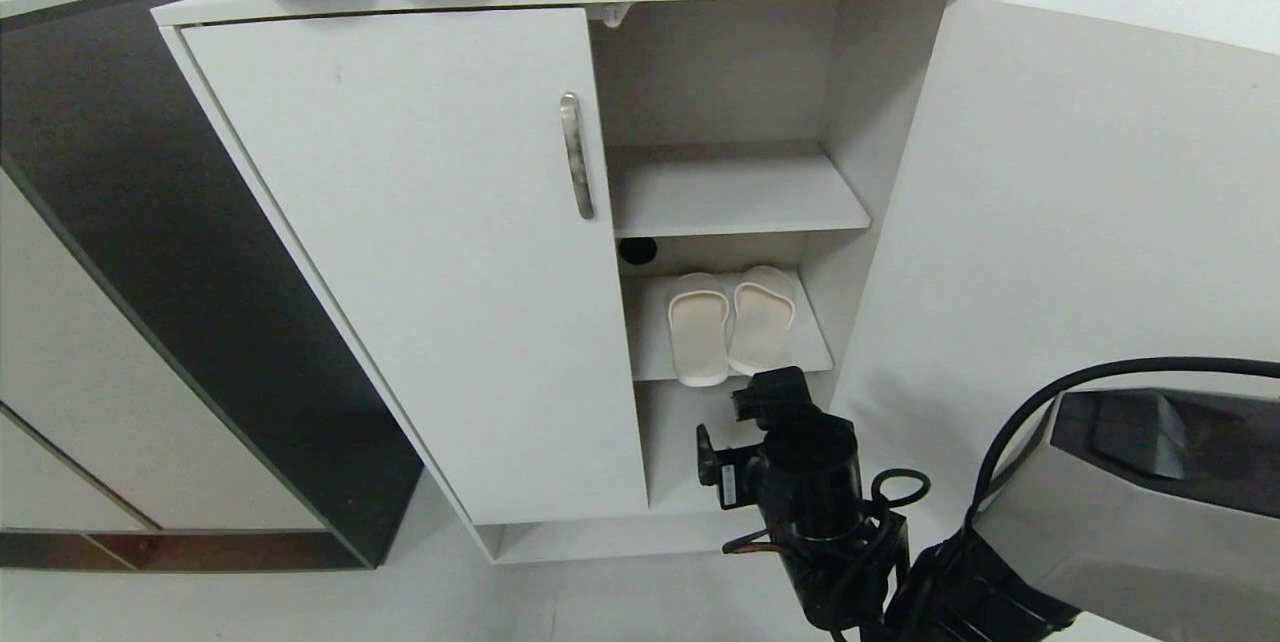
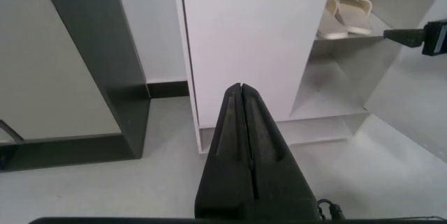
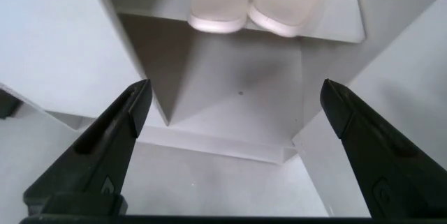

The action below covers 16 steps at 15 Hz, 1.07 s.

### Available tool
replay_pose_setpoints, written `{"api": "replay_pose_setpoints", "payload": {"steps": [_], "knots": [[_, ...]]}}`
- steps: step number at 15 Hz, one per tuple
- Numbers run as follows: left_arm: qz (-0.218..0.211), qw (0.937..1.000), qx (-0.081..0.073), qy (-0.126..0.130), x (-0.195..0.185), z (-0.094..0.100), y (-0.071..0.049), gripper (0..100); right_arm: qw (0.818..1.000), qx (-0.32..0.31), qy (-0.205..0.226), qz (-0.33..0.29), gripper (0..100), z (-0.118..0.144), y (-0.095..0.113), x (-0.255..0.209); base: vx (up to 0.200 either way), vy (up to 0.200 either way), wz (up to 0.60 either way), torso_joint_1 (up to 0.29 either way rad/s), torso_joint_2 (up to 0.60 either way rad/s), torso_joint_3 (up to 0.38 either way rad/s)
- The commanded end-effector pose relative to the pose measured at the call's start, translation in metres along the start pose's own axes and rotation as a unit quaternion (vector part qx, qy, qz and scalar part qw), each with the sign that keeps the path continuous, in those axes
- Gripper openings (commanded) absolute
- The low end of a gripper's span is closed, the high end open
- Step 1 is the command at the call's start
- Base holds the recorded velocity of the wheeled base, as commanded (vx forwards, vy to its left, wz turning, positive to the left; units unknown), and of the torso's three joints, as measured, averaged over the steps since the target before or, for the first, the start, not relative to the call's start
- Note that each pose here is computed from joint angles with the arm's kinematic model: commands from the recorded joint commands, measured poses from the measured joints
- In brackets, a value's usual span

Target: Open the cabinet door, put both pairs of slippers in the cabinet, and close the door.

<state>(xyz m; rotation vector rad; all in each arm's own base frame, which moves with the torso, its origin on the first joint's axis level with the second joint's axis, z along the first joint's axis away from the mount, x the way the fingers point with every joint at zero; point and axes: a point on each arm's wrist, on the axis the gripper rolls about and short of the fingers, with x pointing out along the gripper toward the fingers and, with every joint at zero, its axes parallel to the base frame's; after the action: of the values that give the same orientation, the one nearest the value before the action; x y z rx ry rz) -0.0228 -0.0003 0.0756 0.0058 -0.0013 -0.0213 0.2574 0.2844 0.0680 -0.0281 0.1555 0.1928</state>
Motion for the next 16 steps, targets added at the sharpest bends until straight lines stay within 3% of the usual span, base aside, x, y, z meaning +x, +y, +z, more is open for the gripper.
{"api": "replay_pose_setpoints", "payload": {"steps": [1, 8, 16], "knots": [[0.000, 1.0000, 0.000, 0.001, 0.0001, 0.0001, 0.0000, 0, 1.000, -0.002, 0.002, 0.001, 100, -0.0017, 0.0010, -0.0001, 0.000, 0.000, 0.00, 0.000, 0.00, 0.000], [-0.001, 1.0000, 0.000, 0.001, 0.0001, 0.0001, 0.0000, 0, 1.000, -0.003, 0.001, 0.002, 100, -0.0015, 0.0017, -0.0012, 0.000, 0.000, 0.00, 0.000, 0.00, 0.000], [-0.001, 1.0000, 0.000, 0.001, 0.0001, 0.0001, 0.0000, 0, 1.000, -0.004, 0.004, -0.005, 100, -0.0040, -0.0004, 0.0014, 0.000, 0.000, 0.00, 0.003, 0.00, 0.184]]}}
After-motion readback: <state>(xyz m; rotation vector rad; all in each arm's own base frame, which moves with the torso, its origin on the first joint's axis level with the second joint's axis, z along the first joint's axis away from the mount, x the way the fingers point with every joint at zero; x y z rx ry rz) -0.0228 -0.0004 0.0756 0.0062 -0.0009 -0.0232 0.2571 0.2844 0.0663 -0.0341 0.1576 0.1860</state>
